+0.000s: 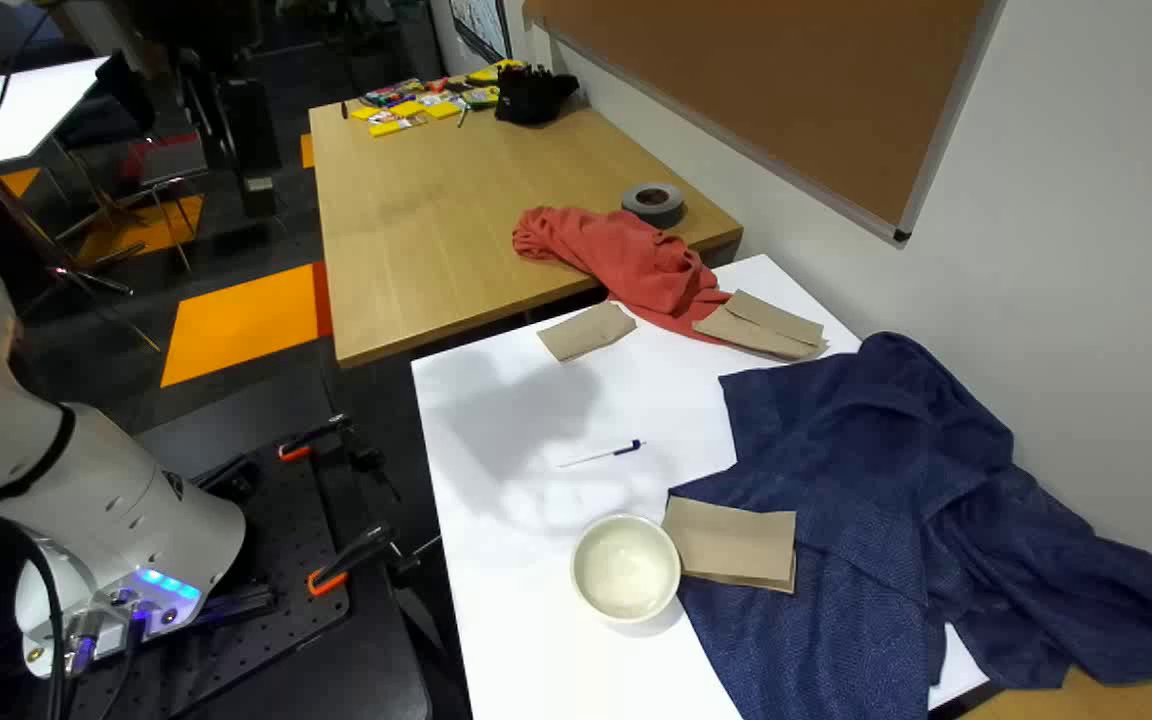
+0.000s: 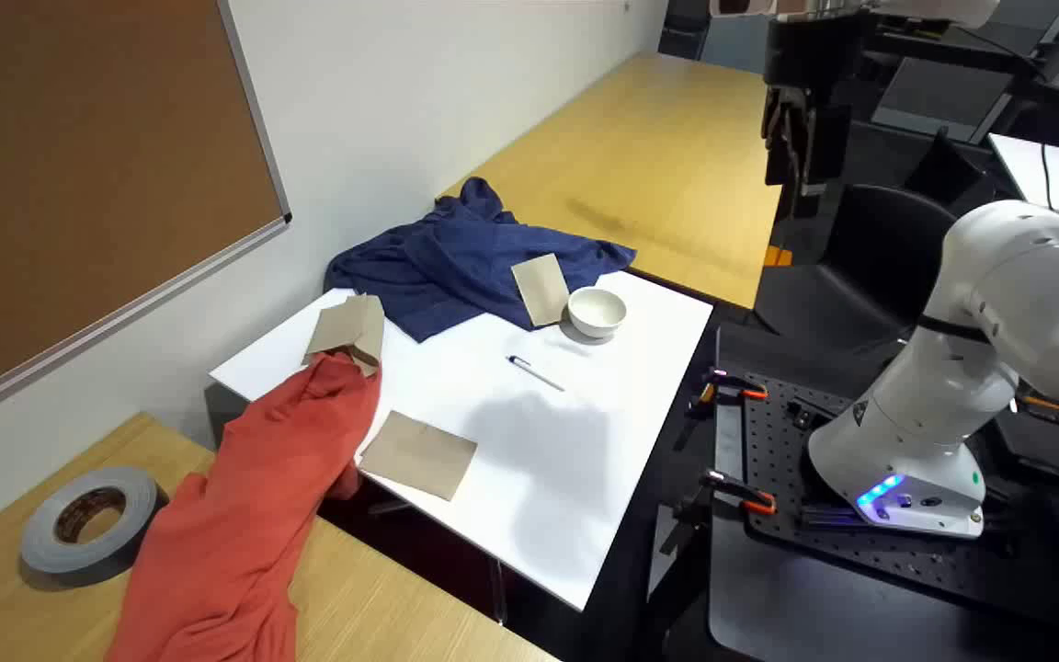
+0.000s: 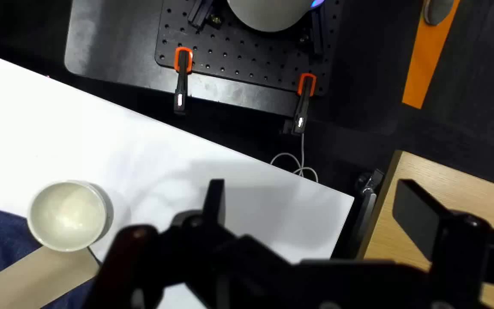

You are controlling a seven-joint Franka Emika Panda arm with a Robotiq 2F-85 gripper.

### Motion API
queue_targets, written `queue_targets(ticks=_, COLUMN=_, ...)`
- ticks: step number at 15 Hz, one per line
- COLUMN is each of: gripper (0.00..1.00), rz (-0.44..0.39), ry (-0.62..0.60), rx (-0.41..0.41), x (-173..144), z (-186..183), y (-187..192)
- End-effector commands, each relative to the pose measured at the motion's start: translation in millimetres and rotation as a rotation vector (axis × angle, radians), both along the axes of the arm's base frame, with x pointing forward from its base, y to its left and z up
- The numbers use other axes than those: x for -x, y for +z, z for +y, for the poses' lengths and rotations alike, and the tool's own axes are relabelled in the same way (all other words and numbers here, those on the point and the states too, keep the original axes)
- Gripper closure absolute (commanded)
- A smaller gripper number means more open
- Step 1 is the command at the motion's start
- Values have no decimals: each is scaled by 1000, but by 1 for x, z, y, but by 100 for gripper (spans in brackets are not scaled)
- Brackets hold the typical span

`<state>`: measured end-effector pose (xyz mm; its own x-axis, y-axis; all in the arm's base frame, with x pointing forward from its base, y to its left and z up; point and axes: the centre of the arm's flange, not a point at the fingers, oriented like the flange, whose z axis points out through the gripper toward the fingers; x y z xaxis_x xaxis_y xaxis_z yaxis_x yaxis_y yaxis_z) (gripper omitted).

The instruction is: Move the white bowl to the left

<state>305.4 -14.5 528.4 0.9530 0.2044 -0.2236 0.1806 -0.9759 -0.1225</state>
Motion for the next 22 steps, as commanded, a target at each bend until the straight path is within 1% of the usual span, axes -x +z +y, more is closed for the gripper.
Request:
queue_targets(ticks=1, gripper=0, rz=0, ry=0, rx=0, x=0, z=0, y=0)
queue_targets(ticks=6, gripper=0, rz=0, ry=0, rx=0, x=0, z=0, y=0)
queue_targets(ticks=10, gripper=0, rz=-100, ry=-112, rx=20, x=-16, z=-6, y=-5)
queue_targets(ticks=15, gripper=0, rz=-272, ry=-261, rx=50, x=-41, z=-20, y=-23)
queue_targets(ticks=18, gripper=0, rz=-370, ry=-352, rx=59, x=-61, z=-33, y=-49)
queue_targets(ticks=22, gripper=0, rz=-433, ry=-451, rx=80, x=-88, z=-54, y=-94)
